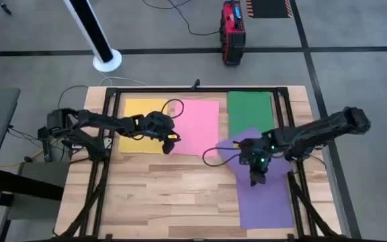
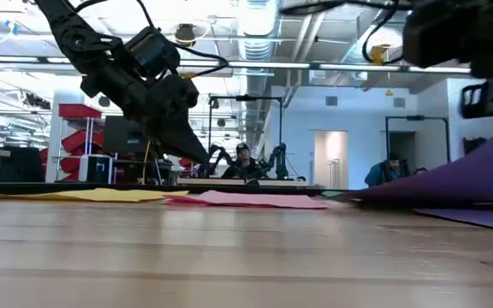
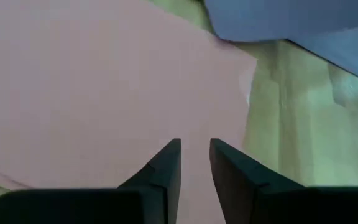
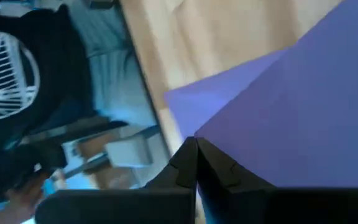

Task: Organize paper
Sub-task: Stack the top violet colored paper on top of the bottom violet colored paper

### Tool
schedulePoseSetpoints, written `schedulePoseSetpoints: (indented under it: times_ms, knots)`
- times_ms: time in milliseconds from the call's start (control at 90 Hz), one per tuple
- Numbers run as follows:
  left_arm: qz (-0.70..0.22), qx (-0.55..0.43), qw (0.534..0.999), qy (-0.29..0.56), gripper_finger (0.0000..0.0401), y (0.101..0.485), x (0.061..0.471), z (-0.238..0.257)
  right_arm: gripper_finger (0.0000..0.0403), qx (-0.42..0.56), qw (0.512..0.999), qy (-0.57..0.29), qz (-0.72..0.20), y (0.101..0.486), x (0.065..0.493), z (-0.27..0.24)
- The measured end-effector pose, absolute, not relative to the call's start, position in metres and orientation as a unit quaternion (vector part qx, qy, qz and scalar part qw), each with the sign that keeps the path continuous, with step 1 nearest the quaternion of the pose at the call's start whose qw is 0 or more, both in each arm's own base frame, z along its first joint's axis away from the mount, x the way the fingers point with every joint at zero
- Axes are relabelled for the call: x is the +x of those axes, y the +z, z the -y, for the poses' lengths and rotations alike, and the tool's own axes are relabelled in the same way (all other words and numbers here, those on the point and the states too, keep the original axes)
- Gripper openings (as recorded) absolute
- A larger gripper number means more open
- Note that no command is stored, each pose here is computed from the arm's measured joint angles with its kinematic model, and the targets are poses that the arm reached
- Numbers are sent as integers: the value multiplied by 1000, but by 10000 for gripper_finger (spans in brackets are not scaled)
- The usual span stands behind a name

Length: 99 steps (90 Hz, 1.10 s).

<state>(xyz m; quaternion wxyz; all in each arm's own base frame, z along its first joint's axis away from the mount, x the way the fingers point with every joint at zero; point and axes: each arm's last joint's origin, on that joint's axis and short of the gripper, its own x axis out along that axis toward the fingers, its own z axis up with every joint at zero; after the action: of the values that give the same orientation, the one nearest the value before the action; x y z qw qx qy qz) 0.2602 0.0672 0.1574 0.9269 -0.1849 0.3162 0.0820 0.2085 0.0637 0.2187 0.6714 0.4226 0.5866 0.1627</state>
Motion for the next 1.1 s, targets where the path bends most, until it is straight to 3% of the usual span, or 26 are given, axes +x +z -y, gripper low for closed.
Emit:
schedulePoseSetpoints:
  times_ms: [367, 856, 1100]
  knots:
    - [-317, -182, 928, 79, 82, 157, 261, -66, 0, 480, 624, 165, -594, 228, 205, -106]
    - [-316, -181, 928, 79, 82, 157, 261, -66, 0, 568, 550, 4, -612, 212, 182, -141]
    - [-316, -189, 926, 82, 82, 157, 261, -66, 7, 568, 562, -10, -602, 208, 176, -148]
